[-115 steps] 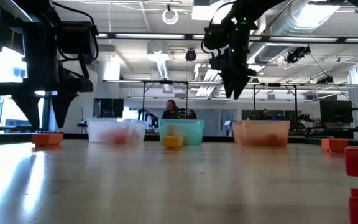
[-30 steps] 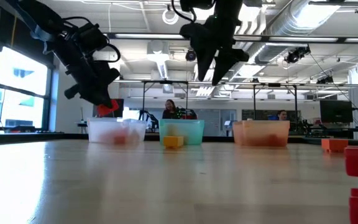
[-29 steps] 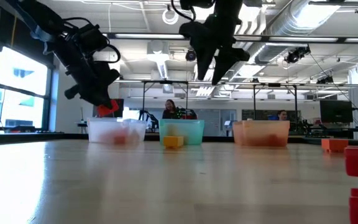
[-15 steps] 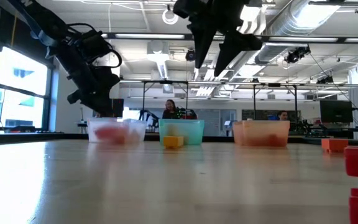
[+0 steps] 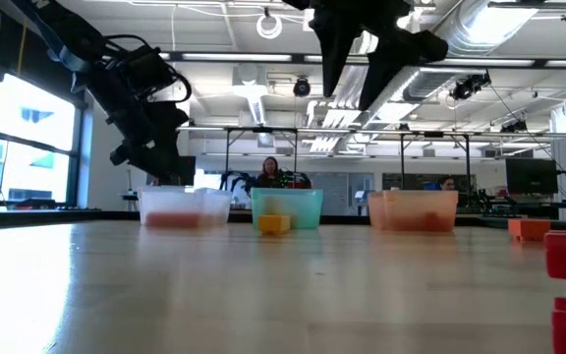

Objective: Sort & place blocks by color
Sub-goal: Put the orange game piece into the transparent bin

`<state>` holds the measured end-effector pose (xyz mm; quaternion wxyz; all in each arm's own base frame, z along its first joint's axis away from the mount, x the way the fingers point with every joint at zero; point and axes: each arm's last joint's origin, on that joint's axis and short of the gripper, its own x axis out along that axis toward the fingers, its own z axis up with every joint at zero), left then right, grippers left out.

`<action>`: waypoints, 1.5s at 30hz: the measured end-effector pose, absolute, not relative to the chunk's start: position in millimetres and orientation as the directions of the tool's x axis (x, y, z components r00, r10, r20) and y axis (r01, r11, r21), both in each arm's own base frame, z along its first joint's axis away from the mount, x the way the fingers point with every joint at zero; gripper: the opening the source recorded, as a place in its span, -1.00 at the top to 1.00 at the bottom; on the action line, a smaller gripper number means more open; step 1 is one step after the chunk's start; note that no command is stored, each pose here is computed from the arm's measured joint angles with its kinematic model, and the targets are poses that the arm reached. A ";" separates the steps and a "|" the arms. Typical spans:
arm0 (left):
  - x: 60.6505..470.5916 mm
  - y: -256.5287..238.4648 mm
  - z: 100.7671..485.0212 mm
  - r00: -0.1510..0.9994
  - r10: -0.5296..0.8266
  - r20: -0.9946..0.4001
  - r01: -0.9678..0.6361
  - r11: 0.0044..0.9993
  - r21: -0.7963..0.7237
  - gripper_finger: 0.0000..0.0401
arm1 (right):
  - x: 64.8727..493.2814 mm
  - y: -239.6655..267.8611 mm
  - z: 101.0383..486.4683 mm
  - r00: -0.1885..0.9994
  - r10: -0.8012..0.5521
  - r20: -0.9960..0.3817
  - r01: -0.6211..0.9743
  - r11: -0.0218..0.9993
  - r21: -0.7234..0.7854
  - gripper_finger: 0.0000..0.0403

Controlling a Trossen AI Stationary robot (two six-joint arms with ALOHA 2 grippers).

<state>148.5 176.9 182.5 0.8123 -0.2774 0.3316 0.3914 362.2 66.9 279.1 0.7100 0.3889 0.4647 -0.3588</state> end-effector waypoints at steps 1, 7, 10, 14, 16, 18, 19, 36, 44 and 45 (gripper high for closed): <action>148.6 176.1 184.0 0.492 0.443 -0.750 -0.809 0.550 -0.206 -0.02 | 361.2 68.9 278.9 0.305 -0.148 -0.941 0.870 0.445 0.212 0.02; 146.4 170.3 197.9 0.558 0.445 -0.700 -0.761 0.611 -0.217 -0.02 | 354.3 77.0 277.6 0.257 -0.151 -0.954 0.895 0.410 0.177 0.02; 145.8 165.1 206.6 0.582 0.461 -0.670 -0.744 0.635 -0.210 -0.01 | 347.7 79.4 275.9 0.201 -0.163 -0.966 0.914 0.385 0.125 0.02; 146.2 155.5 219.3 0.624 0.473 -0.622 -0.715 0.667 -0.209 -0.01 | 337.1 80.7 269.4 0.101 -0.185 -0.978 0.934 0.356 0.030 0.02; 146.9 149.4 225.4 0.648 0.474 -0.597 -0.695 0.688 -0.208 -0.01 | 333.0 81.2 263.9 0.063 -0.189 -0.980 0.934 0.358 -0.009 0.02; 147.8 142.7 231.5 0.673 0.470 -0.571 -0.672 0.710 -0.208 -0.01 | 329.5 80.9 256.6 0.025 -0.184 -0.983 0.933 0.358 -0.044 0.02; 148.3 139.1 234.6 0.686 0.467 -0.557 -0.660 0.722 -0.207 -0.01 | 327.7 80.6 252.7 0.007 -0.182 -0.983 0.932 0.358 -0.060 0.02; 159.6 104.0 245.8 0.710 0.467 -0.526 -0.525 0.850 0.047 -0.01 | 292.7 68.2 218.0 -0.321 -0.236 -0.917 0.842 0.372 -0.390 0.02; 159.9 103.4 245.9 0.673 0.521 -0.524 -0.561 0.822 0.098 -0.01 | 272.7 58.6 215.7 -0.398 -0.252 -0.882 0.802 0.371 -0.468 0.02; 159.6 103.8 245.9 0.667 0.531 -0.524 -0.568 0.816 0.104 -0.01 | 269.2 56.9 216.8 -0.395 -0.252 -0.884 0.806 0.368 -0.465 0.02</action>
